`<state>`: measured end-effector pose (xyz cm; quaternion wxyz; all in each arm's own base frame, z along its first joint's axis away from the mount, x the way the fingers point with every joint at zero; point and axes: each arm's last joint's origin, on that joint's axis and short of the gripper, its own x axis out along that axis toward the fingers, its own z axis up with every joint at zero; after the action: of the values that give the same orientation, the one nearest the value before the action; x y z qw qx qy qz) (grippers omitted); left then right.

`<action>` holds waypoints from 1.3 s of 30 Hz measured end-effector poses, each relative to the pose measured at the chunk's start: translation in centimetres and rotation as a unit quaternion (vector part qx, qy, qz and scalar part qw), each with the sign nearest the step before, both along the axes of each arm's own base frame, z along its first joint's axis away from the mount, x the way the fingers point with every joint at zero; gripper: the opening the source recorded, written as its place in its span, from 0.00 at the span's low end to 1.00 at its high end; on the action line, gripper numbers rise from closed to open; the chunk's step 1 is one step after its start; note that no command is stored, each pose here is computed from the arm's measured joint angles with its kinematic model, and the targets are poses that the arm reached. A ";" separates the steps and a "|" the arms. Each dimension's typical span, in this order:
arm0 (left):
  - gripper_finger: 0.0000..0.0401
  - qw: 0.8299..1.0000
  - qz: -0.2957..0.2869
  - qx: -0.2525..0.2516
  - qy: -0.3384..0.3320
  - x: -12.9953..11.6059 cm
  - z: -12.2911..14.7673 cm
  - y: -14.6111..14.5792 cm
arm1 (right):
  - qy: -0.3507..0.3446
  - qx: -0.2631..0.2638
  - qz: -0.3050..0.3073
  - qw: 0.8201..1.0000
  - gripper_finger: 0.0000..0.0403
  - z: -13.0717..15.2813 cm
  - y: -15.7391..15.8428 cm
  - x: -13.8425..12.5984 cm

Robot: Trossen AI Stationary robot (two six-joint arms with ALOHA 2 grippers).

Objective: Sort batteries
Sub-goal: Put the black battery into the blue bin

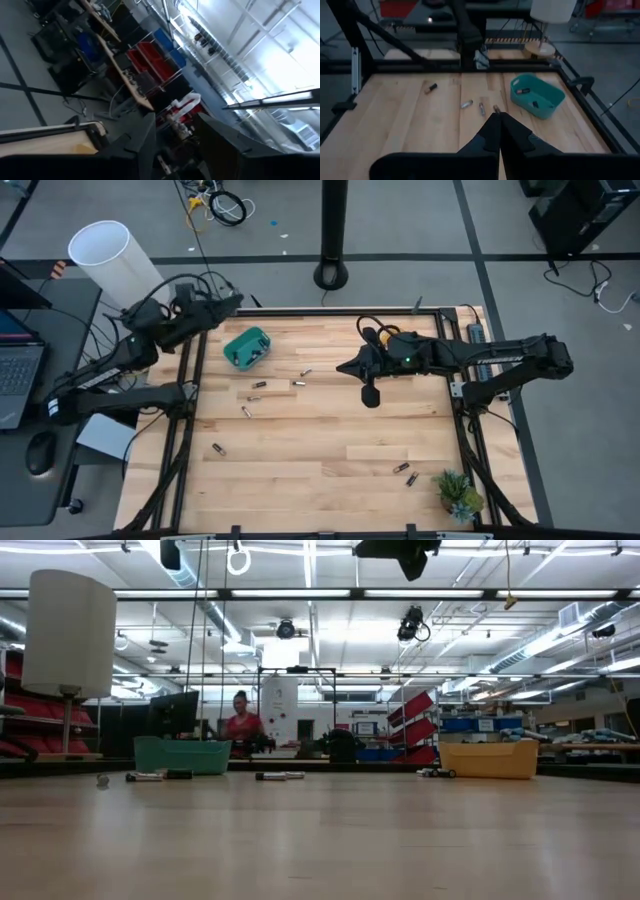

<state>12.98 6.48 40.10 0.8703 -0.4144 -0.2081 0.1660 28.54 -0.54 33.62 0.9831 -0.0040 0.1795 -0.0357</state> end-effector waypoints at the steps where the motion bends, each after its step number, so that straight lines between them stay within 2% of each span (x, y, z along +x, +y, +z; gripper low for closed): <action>1: 0.38 1.000 -0.002 -0.002 -0.004 0.1 0.0 0.0 | -0.005 0.000 0.000 1.000 0.03 0.1 0.0 0.0; 18: 0.38 1.000 -0.009 -0.002 -0.017 0.4 0.2 0.2 | -0.012 -0.019 0.009 1.000 0.04 0.2 -0.2 0.1; 23: 0.38 0.997 -0.059 0.045 -0.009 0.7 0.4 -0.3 | -0.013 -0.014 0.025 1.000 0.03 0.2 -0.9 0.1; 27: 0.38 0.990 -0.104 0.080 -0.041 1.3 1.1 -1.1 | -0.019 0.009 0.069 0.997 0.03 0.3 -1.9 0.0; 31: 0.38 0.984 -0.123 0.101 -0.074 1.8 1.6 -1.4 | -0.039 0.001 0.060 0.997 0.05 0.3 -3.0 0.6; 34: 0.38 0.970 -0.182 0.128 -0.102 2.2 2.1 -1.8 | -0.107 -0.013 0.059 0.992 0.06 1.1 -3.4 1.6; 36: 0.38 0.954 -0.226 0.145 -0.130 2.4 2.5 -2.1 | -0.176 0.023 0.065 0.982 0.06 2.0 -3.3 2.2; 39: 0.38 0.938 -0.269 0.157 -0.153 2.6 2.9 -2.6 | -0.269 0.112 0.077 0.953 0.07 3.2 -3.2 3.0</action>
<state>15.54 3.90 42.99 0.8939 -0.3338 -0.2428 -0.1747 31.52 -3.76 36.81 0.9888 0.1024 -0.0895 0.0612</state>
